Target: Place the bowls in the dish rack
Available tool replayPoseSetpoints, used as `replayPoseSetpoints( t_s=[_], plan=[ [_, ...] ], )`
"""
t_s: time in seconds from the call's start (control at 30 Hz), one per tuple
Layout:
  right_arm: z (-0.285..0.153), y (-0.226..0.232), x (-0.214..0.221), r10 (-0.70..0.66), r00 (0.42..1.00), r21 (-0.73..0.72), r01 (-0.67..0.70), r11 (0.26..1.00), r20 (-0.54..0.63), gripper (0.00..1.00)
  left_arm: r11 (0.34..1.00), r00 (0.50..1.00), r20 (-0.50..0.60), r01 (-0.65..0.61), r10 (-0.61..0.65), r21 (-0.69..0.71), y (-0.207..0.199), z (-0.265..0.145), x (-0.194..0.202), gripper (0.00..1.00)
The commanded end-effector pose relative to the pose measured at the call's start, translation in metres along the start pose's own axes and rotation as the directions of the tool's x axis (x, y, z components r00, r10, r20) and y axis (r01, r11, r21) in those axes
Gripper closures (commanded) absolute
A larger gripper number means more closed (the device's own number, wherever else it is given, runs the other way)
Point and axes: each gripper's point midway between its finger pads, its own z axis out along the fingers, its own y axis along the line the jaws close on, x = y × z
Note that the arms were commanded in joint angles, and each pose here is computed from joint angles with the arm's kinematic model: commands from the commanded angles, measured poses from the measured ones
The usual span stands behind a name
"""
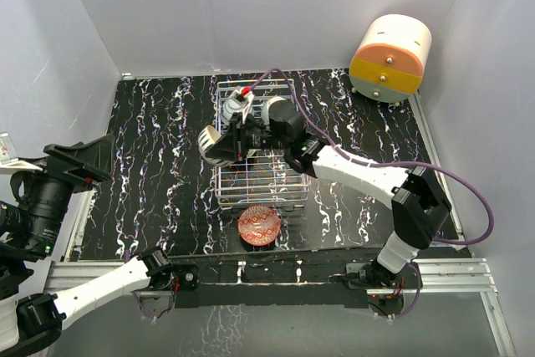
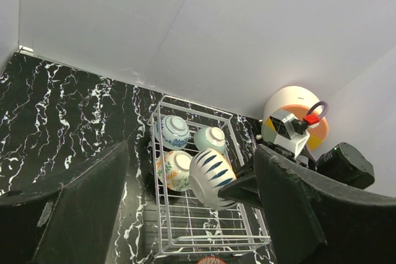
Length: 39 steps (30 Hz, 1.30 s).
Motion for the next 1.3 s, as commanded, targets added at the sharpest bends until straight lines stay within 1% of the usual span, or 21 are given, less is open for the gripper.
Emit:
replayPoseSetpoints(
  t_s=[0.0,0.13,0.27,0.47,0.63,0.83,1.0,1.13,1.27],
  plan=[
    [-0.023,0.006,-0.032,0.024,0.993,-0.093,-0.013,0.996,0.113,0.92,1.0,1.0,-0.006,-0.011,0.011,0.006,-0.007,0.005,-0.001,0.2],
    [-0.041,-0.025,-0.019,0.147,0.981,-0.098,-0.136,0.986,0.125,0.92,1.0,1.0,-0.011,-0.017,0.017,0.001,-0.008,0.007,0.0,0.2],
    [-0.056,-0.047,-0.003,0.256,0.958,-0.135,-0.239,0.962,0.129,0.92,1.0,1.0,-0.013,-0.022,0.022,-0.002,-0.009,0.008,0.001,0.2],
    [-0.055,-0.063,0.02,0.349,0.933,-0.166,-0.332,0.928,0.085,0.92,1.0,1.0,-0.017,-0.026,0.026,-0.01,-0.009,0.01,0.003,0.2],
    [-0.055,-0.073,0.036,0.406,0.912,-0.124,-0.396,0.91,0.064,0.92,1.0,0.999,-0.018,-0.028,0.027,-0.013,-0.009,0.011,0.005,0.2],
    [-0.057,-0.088,0.058,0.494,0.869,-0.037,-0.492,0.87,0.043,0.92,0.999,0.999,-0.017,-0.034,0.034,-0.016,-0.009,0.012,0.006,0.2],
    [-0.057,-0.099,0.069,0.525,0.85,0.026,-0.526,0.85,0.042,0.92,0.999,0.999,-0.018,-0.035,0.035,-0.015,-0.01,0.013,0.007,0.2],
    [-0.055,-0.105,0.074,0.545,0.838,0.042,-0.546,0.837,0.038,0.92,0.999,0.999,-0.016,-0.032,0.032,-0.013,-0.01,0.012,0.006,0.2],
    [-0.051,-0.103,0.077,0.572,0.82,0.016,-0.572,0.82,0.031,0.92,0.999,0.999,-0.014,-0.032,0.031,-0.016,-0.008,0.011,0.004,0.2]
  ],
)
